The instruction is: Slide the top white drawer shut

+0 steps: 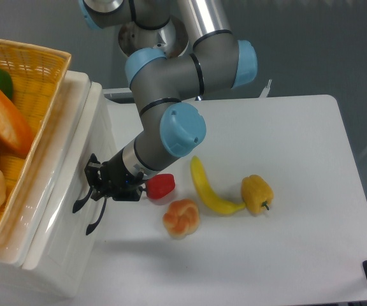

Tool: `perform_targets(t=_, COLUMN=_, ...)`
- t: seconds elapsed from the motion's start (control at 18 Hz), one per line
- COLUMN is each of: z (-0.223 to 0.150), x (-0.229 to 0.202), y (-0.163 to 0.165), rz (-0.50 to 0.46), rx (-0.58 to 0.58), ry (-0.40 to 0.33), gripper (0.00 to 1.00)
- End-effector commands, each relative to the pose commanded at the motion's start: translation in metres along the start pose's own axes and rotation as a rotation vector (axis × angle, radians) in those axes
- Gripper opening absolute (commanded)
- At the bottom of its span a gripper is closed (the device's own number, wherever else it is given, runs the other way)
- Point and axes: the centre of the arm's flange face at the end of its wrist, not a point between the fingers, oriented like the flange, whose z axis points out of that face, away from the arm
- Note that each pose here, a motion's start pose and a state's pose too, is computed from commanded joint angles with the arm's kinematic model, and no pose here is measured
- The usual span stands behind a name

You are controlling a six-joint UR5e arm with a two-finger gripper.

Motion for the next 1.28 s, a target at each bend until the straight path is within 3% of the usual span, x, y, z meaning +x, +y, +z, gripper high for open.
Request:
perform_targets(t=0.06, z=-0.001, x=-0.002, y=-0.001, rz=0.008, rx=0.008, ry=-0.006, gripper=0.40)
perform_targets(t=0.17, z=-0.010, x=-0.009, y=-0.004, rz=0.022, rx=0.052, ry=-0.038, gripper=0.67)
perform_targets(t=0.22, z=-0.016, x=-0.013, y=-0.004, rz=0.029, rx=0.069, ry=-0.053, gripper=0.98)
perform_targets(t=0.67, z=-0.101, x=-0.077, y=0.025, rz=-0.029, rx=0.200, ry=-0.143, gripper=1.00)
perform_targets(t=0.94, z=-0.165, x=-0.122, y=0.064, rz=0.102, rx=0.266, ry=-0.244, gripper=1.00)
perform_targets(t=1.11, z=-0.197, x=-0.151, y=0.098, rz=0.110, rx=0.257, ry=-0.317, gripper=1.00)
perform_targets(t=1.28, z=-0.218, x=-0.179, y=0.130, rz=0.099, rx=0.167, ry=-0.414, gripper=1.00)
